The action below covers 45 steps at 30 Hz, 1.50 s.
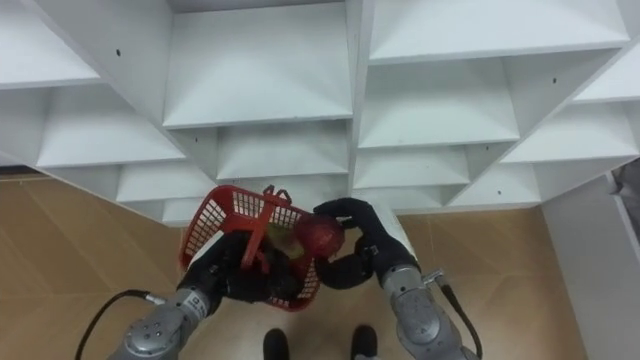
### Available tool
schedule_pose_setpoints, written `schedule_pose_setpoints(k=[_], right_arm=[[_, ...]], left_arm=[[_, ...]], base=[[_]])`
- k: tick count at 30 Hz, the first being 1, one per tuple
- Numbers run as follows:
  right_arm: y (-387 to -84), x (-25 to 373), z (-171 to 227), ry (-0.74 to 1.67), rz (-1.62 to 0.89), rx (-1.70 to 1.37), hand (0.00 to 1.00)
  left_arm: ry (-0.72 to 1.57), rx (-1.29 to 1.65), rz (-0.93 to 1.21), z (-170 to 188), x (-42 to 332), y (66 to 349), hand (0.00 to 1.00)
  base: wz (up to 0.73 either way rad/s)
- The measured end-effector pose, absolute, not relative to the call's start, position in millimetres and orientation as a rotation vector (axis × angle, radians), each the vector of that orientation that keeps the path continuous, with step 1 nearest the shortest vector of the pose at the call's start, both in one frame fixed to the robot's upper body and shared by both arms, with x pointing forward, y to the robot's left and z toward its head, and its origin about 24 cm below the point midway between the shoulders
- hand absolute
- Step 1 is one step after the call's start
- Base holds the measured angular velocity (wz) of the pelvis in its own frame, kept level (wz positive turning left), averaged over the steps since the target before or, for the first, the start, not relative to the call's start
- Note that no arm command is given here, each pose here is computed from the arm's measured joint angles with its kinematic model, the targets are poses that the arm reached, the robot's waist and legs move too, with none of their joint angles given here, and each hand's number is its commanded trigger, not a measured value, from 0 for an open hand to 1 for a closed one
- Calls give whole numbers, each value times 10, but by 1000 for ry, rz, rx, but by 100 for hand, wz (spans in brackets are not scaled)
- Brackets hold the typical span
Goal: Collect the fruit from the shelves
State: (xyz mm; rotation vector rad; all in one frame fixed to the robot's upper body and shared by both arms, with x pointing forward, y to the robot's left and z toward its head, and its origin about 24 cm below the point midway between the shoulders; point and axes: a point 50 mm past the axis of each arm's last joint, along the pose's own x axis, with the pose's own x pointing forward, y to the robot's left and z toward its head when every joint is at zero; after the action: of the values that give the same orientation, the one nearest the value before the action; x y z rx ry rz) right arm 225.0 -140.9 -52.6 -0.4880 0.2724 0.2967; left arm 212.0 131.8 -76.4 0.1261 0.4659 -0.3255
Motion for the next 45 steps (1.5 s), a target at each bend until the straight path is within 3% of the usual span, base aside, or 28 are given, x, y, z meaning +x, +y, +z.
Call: schedule_pose_setpoints(k=[8, 10, 12, 13, 14, 16, 19, 45], right_arm=[[-1404, 2191, -594, 309, 296, -480, 100], [-1404, 2191, -595, 309, 296, -480, 71], [-1389, 2187, -597, 309, 302, -480, 67], [-1384, 2185, -599, 309, 304, -480, 54], [-1369, 2180, -602, 309, 311, -480, 15], [-1364, 2173, -608, 312, 316, -480, 17], [-1364, 2172, -611, 313, 315, -479, 0], [-1305, 2143, -636, 327, 376, -474, 0]], left_arm=[[467, 123, -327, -765, 2118, 1318, 100], [466, 121, -328, -764, 2118, 1313, 100], [466, 118, -331, -764, 2118, 1310, 100], [467, 115, -332, -764, 2118, 1308, 100], [468, 97, -334, -763, 2117, 1300, 100], [469, 82, -344, -762, 2115, 1278, 100], [472, 82, -355, -769, 2103, 1263, 100], [458, -30, -402, -726, 2094, 1146, 100]], base=[[0], [0], [0], [0], [0], [0], [0], [0]])
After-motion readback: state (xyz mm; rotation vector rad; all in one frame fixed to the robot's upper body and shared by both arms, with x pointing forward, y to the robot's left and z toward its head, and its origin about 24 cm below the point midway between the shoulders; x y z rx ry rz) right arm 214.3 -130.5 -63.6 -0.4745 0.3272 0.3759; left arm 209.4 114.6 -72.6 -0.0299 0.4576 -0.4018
